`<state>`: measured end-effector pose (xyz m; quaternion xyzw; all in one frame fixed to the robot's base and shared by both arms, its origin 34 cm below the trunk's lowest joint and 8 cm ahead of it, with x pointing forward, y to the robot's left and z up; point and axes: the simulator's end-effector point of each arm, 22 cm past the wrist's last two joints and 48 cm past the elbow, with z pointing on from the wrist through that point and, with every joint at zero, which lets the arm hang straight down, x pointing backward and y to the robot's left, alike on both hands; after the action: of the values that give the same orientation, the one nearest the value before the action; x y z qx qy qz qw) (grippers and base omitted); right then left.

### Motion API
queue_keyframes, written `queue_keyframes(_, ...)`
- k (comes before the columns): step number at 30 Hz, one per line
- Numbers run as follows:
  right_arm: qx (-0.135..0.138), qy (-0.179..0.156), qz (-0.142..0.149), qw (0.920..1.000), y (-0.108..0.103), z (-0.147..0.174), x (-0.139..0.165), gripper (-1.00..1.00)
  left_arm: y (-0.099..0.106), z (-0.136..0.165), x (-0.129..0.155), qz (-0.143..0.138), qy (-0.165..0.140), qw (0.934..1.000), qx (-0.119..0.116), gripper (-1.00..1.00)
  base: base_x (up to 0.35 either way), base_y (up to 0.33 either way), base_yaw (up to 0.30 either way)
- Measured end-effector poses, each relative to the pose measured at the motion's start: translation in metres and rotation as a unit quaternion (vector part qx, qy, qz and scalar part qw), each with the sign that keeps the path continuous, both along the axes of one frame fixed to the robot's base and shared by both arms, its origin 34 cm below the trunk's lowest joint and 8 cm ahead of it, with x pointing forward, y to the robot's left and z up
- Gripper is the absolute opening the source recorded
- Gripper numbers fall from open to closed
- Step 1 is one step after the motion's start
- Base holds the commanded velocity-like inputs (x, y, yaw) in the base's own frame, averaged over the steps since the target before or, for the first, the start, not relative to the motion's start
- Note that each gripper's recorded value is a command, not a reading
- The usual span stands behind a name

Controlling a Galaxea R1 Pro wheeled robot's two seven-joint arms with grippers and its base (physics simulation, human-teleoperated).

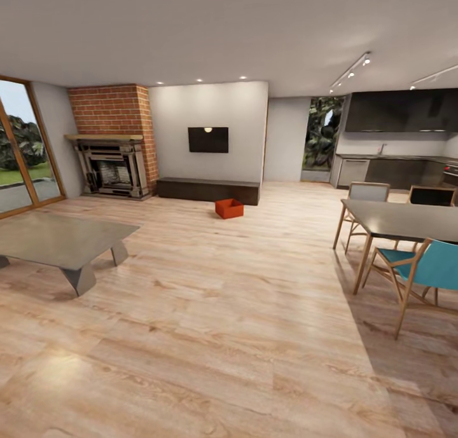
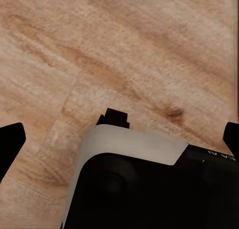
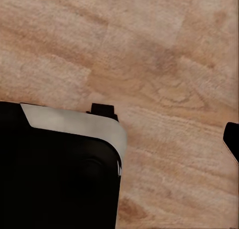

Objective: Move the two storage containers from the living room to the garage. In the garage, place one container on the floor and stack the other container on top of it (either order is fine).

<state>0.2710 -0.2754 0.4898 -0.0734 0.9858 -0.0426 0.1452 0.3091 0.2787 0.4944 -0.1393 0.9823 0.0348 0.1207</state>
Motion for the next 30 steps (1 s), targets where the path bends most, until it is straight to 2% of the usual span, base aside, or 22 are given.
queue_keyframes(30,0.003,0.002,0.0,1.0,0.002,-0.0003,-0.0008,1.0,-0.0001,-0.0001,-0.0002,-0.002,0.001,1.0,0.0,1.0,0.321,-0.012,0.0)
